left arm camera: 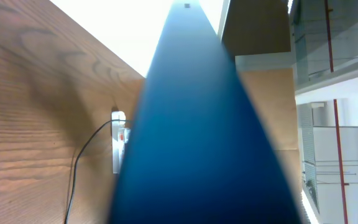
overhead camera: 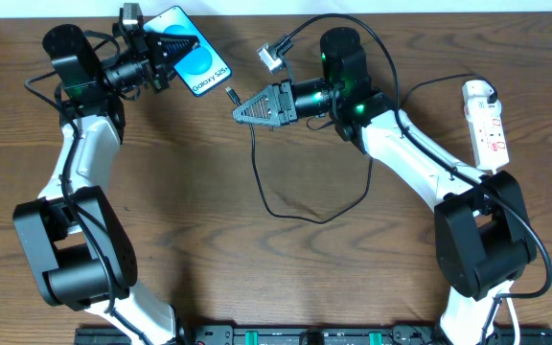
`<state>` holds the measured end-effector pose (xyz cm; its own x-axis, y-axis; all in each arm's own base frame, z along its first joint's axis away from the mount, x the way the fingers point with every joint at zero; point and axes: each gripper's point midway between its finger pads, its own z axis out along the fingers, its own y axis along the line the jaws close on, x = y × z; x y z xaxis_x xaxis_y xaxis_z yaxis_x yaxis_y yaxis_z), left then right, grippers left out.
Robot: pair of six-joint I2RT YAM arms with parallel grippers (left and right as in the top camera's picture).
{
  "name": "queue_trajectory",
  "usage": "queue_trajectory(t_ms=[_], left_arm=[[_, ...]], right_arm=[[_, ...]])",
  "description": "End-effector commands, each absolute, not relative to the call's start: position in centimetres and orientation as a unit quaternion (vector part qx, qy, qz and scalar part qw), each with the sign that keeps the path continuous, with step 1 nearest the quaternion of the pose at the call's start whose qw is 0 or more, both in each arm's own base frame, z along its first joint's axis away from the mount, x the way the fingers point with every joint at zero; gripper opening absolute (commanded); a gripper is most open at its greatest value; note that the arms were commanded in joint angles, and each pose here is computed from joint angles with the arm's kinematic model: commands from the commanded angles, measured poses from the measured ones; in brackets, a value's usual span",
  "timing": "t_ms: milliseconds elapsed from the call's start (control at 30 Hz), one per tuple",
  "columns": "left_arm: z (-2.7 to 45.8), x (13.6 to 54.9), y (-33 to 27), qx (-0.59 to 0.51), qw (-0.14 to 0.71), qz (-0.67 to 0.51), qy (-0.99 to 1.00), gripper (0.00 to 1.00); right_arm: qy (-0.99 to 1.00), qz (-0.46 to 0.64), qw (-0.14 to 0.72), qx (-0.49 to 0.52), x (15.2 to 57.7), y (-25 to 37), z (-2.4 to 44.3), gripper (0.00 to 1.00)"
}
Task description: Plug charger to phone and switch on socket
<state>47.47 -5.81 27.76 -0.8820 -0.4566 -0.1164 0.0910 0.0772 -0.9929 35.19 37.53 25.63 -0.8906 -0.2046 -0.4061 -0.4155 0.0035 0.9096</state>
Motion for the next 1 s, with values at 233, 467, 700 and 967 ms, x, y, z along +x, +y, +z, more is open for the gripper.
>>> queue_trajectory(t_ms=[233, 467, 700, 967], left_arm=[[29.0, 47.3, -5.8, -0.109, 0.224, -0.664, 0.705, 0.07], [29.0, 47.0, -6.7, -0.098, 0.214, -0.668, 0.706, 0.07], [29.0, 46.9, -7.3, -0.094, 0.21, -0.67, 0.706, 0.07], [29.0, 46.9, -7.4, -0.093, 0.209, -0.67, 0.707, 0.07]], right_arm=[[0.696, 0.674, 0.08, -0.233, 34.6, 37.8, 26.4, 0.01], [0.699, 0.672, 0.083, -0.23, 34.6, 38.1, 26.3, 0.01], [0.7, 0.672, 0.082, -0.229, 34.6, 38.1, 26.3, 0.01], [0.7, 0.672, 0.082, -0.229, 34.6, 38.1, 26.2, 0.01]])
